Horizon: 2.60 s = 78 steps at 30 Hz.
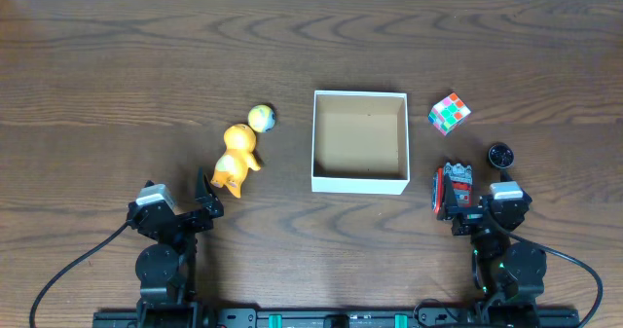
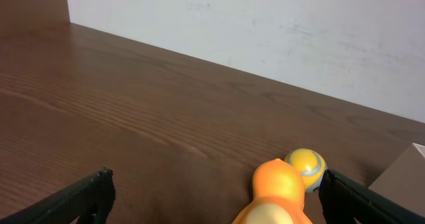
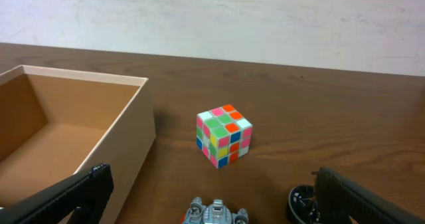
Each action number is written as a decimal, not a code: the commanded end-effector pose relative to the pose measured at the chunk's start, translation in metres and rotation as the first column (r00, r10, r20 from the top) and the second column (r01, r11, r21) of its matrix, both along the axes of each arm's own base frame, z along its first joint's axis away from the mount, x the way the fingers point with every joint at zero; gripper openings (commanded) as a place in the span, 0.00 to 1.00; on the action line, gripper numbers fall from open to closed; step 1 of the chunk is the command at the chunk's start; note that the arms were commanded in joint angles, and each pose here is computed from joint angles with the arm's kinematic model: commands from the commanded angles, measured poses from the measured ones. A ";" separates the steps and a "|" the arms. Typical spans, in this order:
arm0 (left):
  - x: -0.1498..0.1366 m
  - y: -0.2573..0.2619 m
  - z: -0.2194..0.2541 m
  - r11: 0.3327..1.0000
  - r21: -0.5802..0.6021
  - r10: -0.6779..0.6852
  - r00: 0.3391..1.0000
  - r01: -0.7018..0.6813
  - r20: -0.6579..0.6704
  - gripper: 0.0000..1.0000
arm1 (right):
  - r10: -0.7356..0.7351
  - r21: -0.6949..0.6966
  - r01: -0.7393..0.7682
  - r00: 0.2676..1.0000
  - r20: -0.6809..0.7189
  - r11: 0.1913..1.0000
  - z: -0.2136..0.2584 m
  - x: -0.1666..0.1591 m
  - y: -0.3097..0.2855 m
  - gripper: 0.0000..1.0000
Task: Pack container
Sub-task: 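Move the right gripper toward the red-grey toy robot, then grasp the red-grey toy robot with the right gripper and lift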
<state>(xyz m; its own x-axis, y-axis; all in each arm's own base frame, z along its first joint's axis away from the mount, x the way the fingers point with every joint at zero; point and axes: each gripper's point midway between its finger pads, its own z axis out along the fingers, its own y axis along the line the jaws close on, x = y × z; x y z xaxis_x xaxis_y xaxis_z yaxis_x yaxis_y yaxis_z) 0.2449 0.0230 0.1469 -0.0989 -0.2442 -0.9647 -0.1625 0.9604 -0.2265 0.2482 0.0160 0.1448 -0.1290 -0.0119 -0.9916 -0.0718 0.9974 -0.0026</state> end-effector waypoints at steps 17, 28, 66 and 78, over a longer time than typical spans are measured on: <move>-0.002 0.003 -0.019 1.000 0.015 0.011 0.998 -0.011 -0.062 0.98 | -0.112 -0.008 0.112 0.994 0.012 0.994 0.109 -0.011 -0.020 0.99; -0.002 0.003 -0.019 1.000 0.015 0.011 0.998 -0.011 -0.062 0.98 | -0.075 0.001 0.077 0.978 -0.194 0.997 0.151 0.035 -0.011 0.99; -0.002 0.003 -0.019 1.000 0.015 0.011 0.998 -0.011 -0.062 0.98 | -0.021 0.014 0.077 0.434 -0.901 0.997 -0.075 0.035 0.001 0.99; -0.002 0.003 -0.019 1.000 0.015 0.011 0.998 -0.011 -0.062 0.98 | -0.079 -0.046 0.097 0.367 -0.927 0.994 -0.119 0.014 -0.010 0.99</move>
